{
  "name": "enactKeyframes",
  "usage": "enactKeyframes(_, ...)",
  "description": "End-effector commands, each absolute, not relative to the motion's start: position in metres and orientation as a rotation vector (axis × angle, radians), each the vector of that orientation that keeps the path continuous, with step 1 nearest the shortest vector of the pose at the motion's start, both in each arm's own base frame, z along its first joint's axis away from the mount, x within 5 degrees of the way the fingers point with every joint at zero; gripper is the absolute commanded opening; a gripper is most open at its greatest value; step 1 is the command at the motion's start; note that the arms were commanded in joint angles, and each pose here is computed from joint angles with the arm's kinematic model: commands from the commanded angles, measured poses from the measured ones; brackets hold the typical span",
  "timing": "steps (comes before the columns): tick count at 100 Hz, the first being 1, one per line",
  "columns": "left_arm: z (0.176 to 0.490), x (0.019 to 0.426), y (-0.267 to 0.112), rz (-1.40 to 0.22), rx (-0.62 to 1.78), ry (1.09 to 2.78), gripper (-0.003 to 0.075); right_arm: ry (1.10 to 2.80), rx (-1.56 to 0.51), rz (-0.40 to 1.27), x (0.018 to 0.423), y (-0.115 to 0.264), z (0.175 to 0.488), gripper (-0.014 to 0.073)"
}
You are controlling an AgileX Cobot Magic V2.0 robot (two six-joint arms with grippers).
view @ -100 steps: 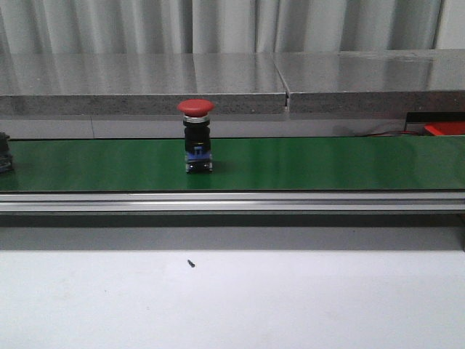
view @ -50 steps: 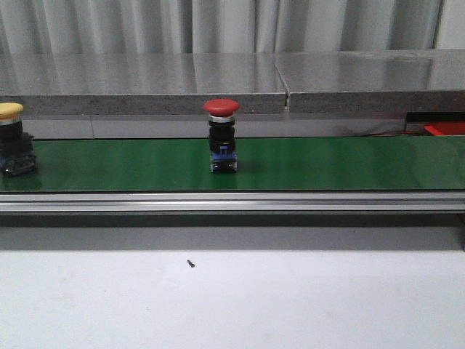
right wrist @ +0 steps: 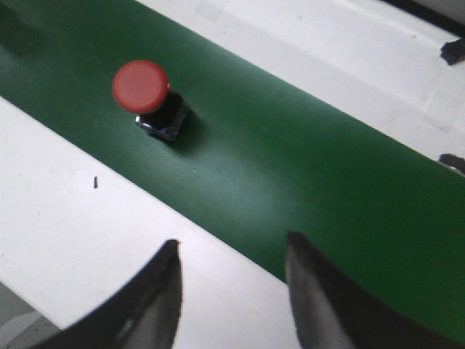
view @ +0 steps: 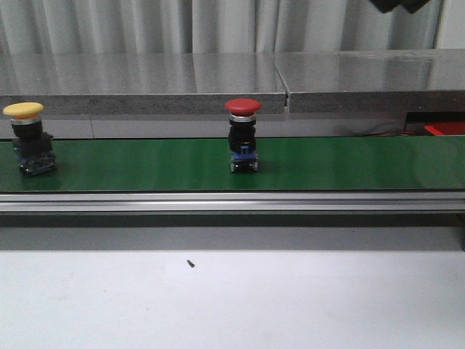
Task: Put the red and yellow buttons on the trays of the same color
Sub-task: 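Lower the right gripper onto the red button on the belt and grasp, then carry the red button into the red tray and open the right gripper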
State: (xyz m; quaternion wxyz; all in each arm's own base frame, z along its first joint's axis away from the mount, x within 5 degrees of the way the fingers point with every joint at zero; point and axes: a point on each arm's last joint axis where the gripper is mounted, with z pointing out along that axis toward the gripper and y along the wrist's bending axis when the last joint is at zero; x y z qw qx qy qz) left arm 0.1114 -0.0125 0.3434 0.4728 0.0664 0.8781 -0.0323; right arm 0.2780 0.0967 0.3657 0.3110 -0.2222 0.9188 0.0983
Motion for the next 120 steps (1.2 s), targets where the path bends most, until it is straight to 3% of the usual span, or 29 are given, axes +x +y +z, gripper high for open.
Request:
enactKeyframes(1, 0.357, 0.114, -0.014, -0.084, 0.161, 2.052, -0.0018, 2.386, -0.616, 0.292, 0.286, 0.108, 0.381, 0.0514)
enactKeyframes(35, 0.357, 0.114, -0.014, -0.084, 0.161, 2.052, -0.0019, 2.490, -0.704, 0.367, 0.332, 0.148, 0.357, 0.0521)
enactKeyframes(71, 0.357, 0.114, -0.014, -0.084, 0.161, 2.052, -0.0018, 2.674, -0.383, 0.418, 0.367, 0.158, 0.329, 0.0519)
enactKeyframes(92, 0.357, 0.114, -0.014, -0.084, 0.161, 2.053, -0.0019, 2.712, -0.350, 0.389, 0.376, 0.158, 0.313, 0.0516)
enactKeyframes(102, 0.357, 0.114, -0.014, -0.084, 0.161, 2.053, -0.0019, 2.725, -0.352, 0.378, 0.379, 0.158, 0.307, 0.0449)
enactKeyframes(120, 0.357, 0.114, -0.014, -0.084, 0.161, 2.053, -0.0019, 2.708, -0.349, 0.376, 0.381, 0.159, 0.308, 0.0231)
